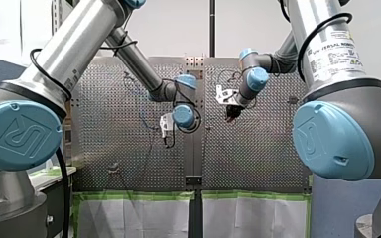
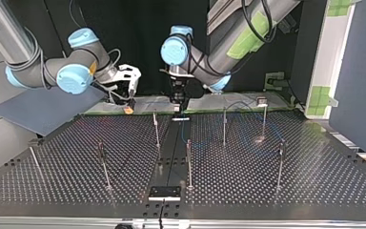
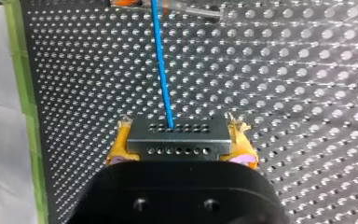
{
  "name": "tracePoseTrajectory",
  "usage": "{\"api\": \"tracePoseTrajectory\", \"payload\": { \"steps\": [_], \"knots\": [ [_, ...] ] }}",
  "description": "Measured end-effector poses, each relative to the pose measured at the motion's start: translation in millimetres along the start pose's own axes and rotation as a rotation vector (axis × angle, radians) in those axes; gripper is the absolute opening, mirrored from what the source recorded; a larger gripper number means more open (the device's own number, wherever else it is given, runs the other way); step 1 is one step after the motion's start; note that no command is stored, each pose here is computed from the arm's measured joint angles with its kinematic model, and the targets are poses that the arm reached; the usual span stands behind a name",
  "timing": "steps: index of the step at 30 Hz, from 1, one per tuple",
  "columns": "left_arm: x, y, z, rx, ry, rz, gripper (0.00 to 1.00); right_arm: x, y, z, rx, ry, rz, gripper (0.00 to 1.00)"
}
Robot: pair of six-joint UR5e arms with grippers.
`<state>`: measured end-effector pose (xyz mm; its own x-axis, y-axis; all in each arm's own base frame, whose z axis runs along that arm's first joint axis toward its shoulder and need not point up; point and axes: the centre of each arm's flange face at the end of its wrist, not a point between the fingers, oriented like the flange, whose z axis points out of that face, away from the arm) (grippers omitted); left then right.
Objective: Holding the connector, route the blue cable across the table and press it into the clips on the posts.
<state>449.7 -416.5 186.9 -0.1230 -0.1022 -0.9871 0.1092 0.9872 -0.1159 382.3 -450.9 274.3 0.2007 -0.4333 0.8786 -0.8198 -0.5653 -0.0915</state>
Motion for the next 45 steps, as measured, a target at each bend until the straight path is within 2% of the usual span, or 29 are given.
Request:
{"api": "tracePoseTrajectory", "payload": {
  "steps": [7, 13, 17, 24, 33, 36, 40, 45],
  "knots": [
    [24.1, 7.2, -13.4, 0.049, 0.039, 0.008, 0.00, -18.3, -0.8, 0.0, -0.001, -0.021, 0.001, 0.00],
    [46.0, 15.8, -23.4, 0.060, 0.082, 0.015, 0.00, -24.5, -0.3, 3.3, -0.002, 0.003, 0.010, 0.00],
    [61.3, 13.6, -19.8, 0.072, 0.113, 0.018, 0.00, -32.9, 2.0, 7.9, -0.007, 0.012, 0.020, 0.00],
    [62.2, 0.7, -0.3, 0.093, 0.094, -0.030, 0.00, -51.4, 7.3, 25.0, -0.024, 0.019, 0.019, 0.00],
    [39.7, -7.7, 19.9, 0.092, 0.055, -0.064, 0.00, -51.6, 18.1, 36.0, -0.037, 0.076, 0.048, 0.00],
    [36.2, -8.7, 23.3, 0.094, 0.046, -0.070, 0.00, -53.1, 22.1, 40.9, -0.035, 0.091, 0.057, 0.00],
    [35.9, -7.7, 28.4, 0.097, 0.040, -0.074, 0.00, -61.3, 25.4, 50.5, -0.025, 0.094, 0.058, 0.00],
    [35.1, -4.5, 35.5, 0.098, 0.043, -0.075, 0.00, -64.3, 28.2, 54.4, -0.011, 0.094, 0.060, 0.00]
  ]
}}
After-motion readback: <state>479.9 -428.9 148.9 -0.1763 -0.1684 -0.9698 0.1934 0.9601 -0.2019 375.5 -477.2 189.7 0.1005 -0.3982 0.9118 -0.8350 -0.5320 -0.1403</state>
